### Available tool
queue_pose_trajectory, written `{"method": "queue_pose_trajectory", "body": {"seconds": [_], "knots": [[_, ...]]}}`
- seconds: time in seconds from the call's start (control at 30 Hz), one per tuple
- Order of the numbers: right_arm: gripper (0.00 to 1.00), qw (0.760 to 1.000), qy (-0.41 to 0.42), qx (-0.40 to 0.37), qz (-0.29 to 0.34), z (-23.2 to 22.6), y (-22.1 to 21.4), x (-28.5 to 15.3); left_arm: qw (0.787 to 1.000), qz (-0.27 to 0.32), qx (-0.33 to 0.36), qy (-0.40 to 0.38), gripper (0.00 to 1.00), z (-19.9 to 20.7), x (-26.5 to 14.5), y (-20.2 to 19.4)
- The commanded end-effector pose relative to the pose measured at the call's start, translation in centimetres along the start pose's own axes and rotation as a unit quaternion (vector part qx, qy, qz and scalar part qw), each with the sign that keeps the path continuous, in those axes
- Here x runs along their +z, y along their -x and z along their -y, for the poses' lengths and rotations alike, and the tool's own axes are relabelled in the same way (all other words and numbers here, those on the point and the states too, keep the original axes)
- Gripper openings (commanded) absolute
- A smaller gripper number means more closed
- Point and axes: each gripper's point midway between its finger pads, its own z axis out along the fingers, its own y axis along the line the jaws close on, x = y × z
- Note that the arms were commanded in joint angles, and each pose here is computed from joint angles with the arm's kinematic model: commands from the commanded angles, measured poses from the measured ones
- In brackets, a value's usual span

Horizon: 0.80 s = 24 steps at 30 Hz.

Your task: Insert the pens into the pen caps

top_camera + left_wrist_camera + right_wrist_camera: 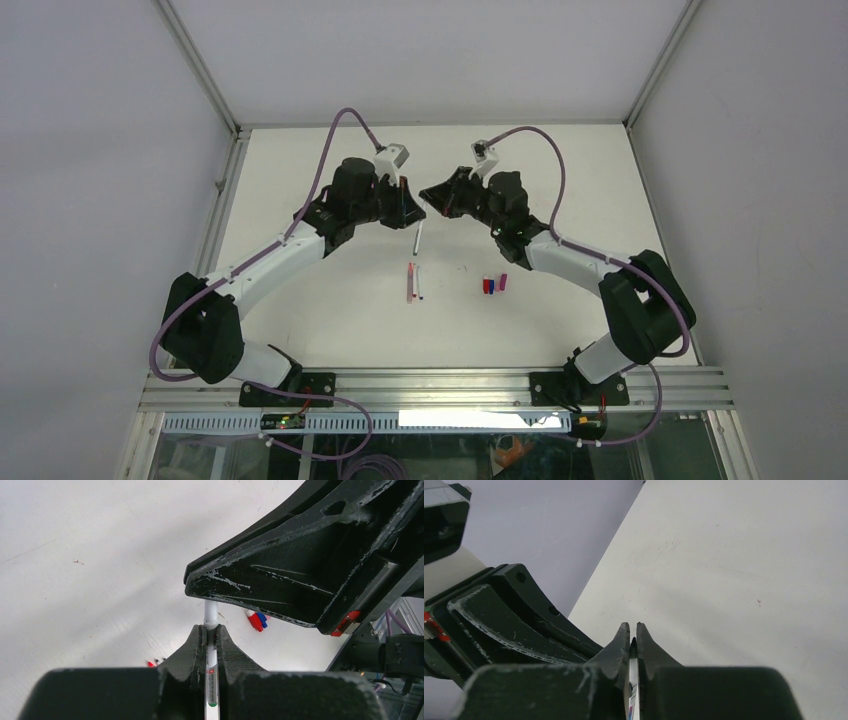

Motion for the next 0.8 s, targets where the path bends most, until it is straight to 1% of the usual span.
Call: {"method": "queue_pose_trajectory", "body": {"seconds": [0.0,0.17,0.23,0.27,0.33,0.4,0.63,0.77], "knots": [[0.00,0.999,0.026,-0.004,0.022,-1.5,2.2,0.5,1.000,0.019,0.019,-0.010,0.00,0.3,0.0,0.8],[0.00,0.999,0.018,0.000,0.029,-1.1,2.5,0.4,1.000,0.018,0.017,-0.002,0.00,0.0,0.3,0.7],[0.00,0.999,0.017,0.001,0.032,-1.1,2.7,0.4,1.000,0.015,0.016,-0.001,0.25,-0.1,0.4,0.6],[0.00,0.999,0.016,0.001,0.033,-1.0,2.8,0.4,1.000,0.014,0.014,-0.001,0.35,-0.1,0.4,0.5],[0.00,0.999,0.015,0.001,0.036,-0.9,3.1,0.3,1.000,0.011,0.013,-0.003,0.46,-0.1,0.5,0.3],[0.00,0.999,0.014,0.003,0.039,-0.8,3.3,0.2,1.000,0.008,0.011,-0.005,0.51,-0.1,0.6,0.1],[0.00,0.999,0.014,0.006,0.050,-0.6,4.1,-0.1,1.000,-0.009,-0.001,-0.017,0.55,0.0,1.2,-1.3],[0.00,0.998,0.020,0.011,0.054,-0.8,4.3,-0.1,0.999,-0.019,-0.011,-0.032,0.53,0.1,2.2,-2.0]]}}
